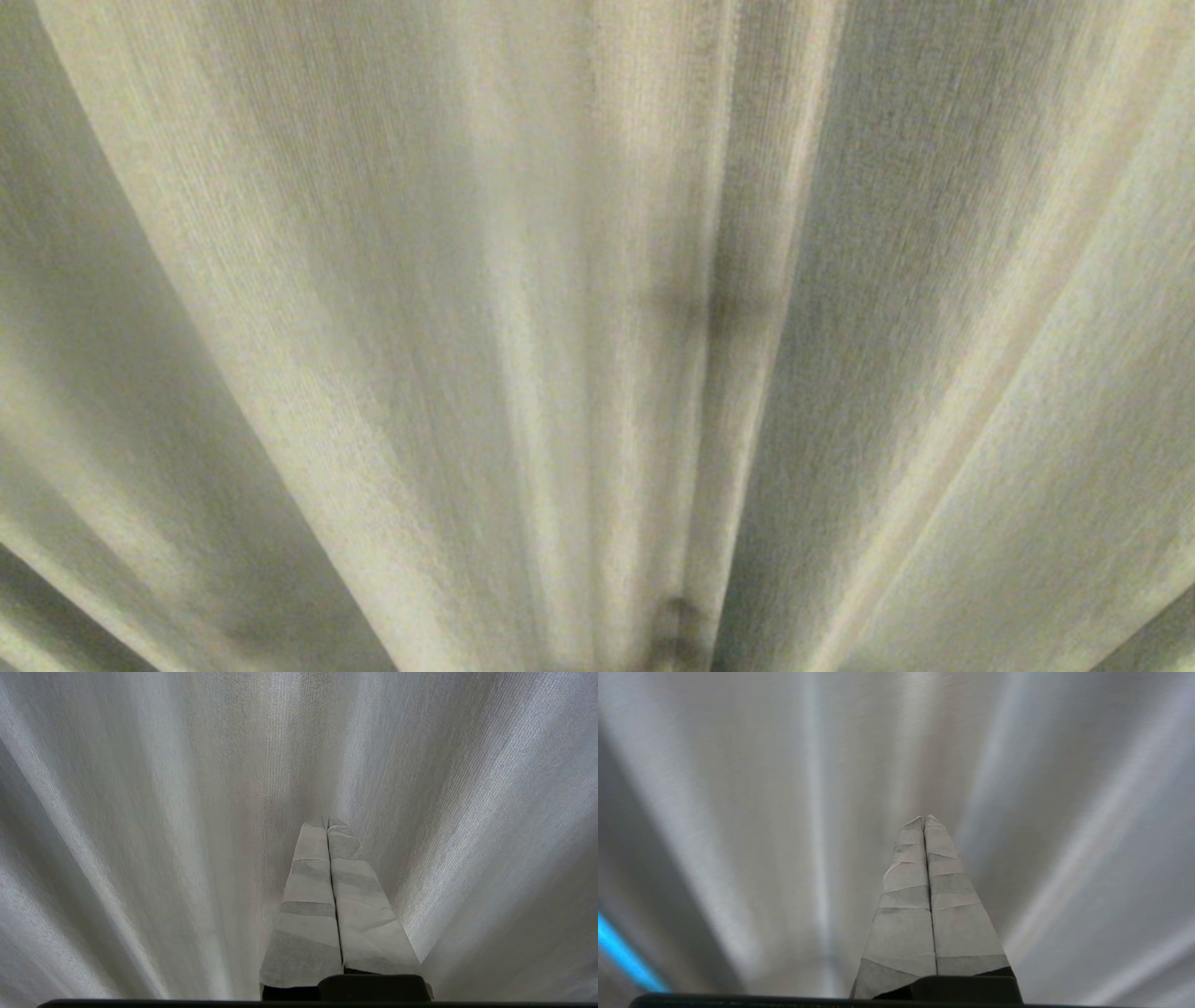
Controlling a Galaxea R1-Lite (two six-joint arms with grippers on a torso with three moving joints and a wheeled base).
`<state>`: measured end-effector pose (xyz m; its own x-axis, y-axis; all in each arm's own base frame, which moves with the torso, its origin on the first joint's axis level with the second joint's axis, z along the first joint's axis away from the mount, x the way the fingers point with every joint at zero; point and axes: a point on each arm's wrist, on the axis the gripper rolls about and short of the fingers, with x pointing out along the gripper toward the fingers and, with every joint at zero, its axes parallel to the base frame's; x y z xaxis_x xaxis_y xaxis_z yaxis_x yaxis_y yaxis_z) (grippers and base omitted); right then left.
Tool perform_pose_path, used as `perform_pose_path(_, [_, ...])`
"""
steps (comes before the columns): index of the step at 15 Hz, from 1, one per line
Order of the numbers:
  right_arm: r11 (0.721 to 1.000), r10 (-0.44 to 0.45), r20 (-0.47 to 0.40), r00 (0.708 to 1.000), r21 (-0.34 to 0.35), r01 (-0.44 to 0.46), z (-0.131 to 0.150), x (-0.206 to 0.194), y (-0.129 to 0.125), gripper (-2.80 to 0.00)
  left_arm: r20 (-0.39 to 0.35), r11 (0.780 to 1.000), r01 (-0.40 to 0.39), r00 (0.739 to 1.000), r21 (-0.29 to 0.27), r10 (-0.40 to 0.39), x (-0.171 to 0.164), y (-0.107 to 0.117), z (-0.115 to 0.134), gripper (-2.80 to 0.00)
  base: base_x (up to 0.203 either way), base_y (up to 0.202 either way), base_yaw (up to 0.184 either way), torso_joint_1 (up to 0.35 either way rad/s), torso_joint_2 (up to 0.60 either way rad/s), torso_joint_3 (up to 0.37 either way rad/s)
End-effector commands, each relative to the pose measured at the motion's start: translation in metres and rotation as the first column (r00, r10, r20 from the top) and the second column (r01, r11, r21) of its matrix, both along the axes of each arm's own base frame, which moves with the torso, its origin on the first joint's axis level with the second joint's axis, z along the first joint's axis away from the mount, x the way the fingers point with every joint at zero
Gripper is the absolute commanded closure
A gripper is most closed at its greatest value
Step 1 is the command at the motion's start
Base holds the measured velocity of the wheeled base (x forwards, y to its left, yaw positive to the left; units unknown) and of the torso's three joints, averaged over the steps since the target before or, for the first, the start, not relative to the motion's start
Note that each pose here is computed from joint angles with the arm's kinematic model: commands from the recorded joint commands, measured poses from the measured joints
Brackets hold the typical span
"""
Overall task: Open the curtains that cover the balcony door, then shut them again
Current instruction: Pull the outer curtains open on both sides
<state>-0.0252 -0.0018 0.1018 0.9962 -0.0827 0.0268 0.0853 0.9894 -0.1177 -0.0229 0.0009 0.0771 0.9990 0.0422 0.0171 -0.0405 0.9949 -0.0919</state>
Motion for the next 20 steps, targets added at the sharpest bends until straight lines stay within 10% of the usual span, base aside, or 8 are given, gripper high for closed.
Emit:
perform_pose_path(1, [0.999, -0.038, -0.017, 0.999, -0.002, 0.038, 0.008, 0.003, -0.001, 0.0, -0.002, 1.0, -0.001, 1.0, -0.001, 0.001, 0.0, 0.0, 0.0, 0.0, 0.0, 0.0, 0.0, 0.0, 0.0, 0.0])
perform_pose_path(11, [0.994, -0.106, -0.033, 0.994, -0.007, 0.106, 0.05, 0.013, -0.001, 0.0, -0.001, 1.0, -0.001, 1.0, -0.001, 0.001, 0.0, 0.0, 0.0, 0.0, 0.0, 0.0, 0.0, 0.0, 0.0, 0.0])
perform_pose_path(12, [0.993, -0.117, -0.039, 0.992, -0.007, 0.117, 0.051, 0.014, -0.001, -2.8, -0.003, 1.0, -0.001, 1.0, -0.001, 0.001, 0.0, 0.0, 0.0, 0.0, 0.0, 0.0, 0.0, 0.0, 0.0, 0.0])
perform_pose_path(20, [0.992, -0.127, -0.031, 0.991, -0.002, 0.127, 0.077, 0.022, -0.001, -2.8, -0.001, 1.0, -0.001, 1.0, -0.001, 0.001, 0.0, 0.0, 0.0, 0.0, 0.0, 0.0, 0.0, 0.0, 0.0, 0.0])
